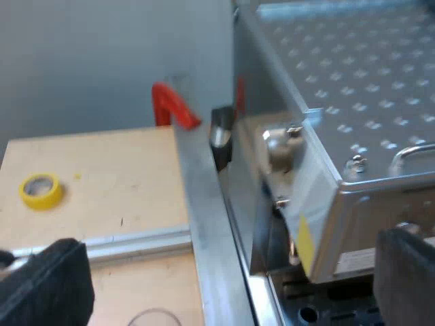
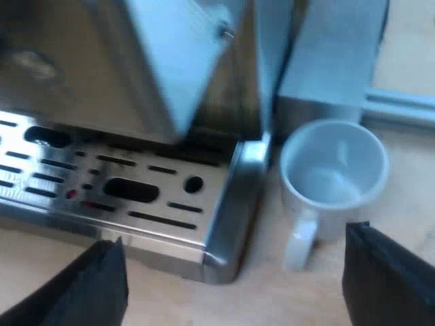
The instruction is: Grind coffee beans and then tamp
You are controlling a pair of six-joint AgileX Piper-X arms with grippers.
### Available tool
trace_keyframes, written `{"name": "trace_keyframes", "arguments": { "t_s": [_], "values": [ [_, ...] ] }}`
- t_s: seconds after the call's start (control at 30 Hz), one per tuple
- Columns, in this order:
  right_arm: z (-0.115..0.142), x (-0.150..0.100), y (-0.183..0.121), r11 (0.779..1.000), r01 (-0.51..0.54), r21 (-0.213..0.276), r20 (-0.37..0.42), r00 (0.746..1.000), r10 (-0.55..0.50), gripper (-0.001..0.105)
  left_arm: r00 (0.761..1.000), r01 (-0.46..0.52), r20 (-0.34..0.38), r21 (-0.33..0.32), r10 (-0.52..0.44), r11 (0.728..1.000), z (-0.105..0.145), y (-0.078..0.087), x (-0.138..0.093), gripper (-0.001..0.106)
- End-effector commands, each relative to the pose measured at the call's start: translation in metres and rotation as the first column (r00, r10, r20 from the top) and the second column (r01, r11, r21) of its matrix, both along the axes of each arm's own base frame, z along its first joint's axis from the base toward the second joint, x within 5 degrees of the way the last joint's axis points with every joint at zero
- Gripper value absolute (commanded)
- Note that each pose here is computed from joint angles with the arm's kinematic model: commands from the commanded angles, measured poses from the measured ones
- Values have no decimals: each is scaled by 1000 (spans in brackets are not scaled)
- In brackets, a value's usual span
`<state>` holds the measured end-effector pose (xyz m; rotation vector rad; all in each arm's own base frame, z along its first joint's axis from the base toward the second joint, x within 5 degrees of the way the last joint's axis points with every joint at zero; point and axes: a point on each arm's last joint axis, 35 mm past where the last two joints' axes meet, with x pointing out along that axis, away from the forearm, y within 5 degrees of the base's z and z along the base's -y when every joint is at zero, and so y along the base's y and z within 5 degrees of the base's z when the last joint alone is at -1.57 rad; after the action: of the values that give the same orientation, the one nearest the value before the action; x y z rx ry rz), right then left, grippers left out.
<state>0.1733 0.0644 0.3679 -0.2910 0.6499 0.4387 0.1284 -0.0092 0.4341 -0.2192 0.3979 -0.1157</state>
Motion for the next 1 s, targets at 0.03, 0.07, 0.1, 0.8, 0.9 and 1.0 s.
{"name": "trace_keyframes", "arguments": {
  "t_s": [0.03, 0.07, 0.1, 0.8, 0.9, 1.0],
  "values": [
    [-1, 3, -24, 994, 111, 4, -46, 993, -111, 67, 1000, -10, -7, -11, 9, 1000, 1, 1, -3, 85],
    [-2, 3, -29, 990, 139, 1, -55, 989, -139, 67, 1000, -12, -6, -10, 12, 1000, 1, 1, -4, 85],
    [-2, 3, -39, 981, 191, -5, -65, 979, -191, 67, 1000, -12, -7, -10, 12, 1000, 1, 1, -6, 85],
    [37, -101, -62, 967, 255, 16, 249, 936, -251, 67, 976, -195, 114, 59, 188, 979, 0, 12, -116, 85],
    [33, -125, -62, 967, 252, 31, 313, 916, -249, 67, 970, -213, 136, 59, 203, 975, -7, 13, -134, 85],
    [21, -142, -61, 970, 241, 13, 359, 905, -229, 67, 963, -215, 177, 48, 204, 975, -16, 14, -151, 85]
  ]
}}
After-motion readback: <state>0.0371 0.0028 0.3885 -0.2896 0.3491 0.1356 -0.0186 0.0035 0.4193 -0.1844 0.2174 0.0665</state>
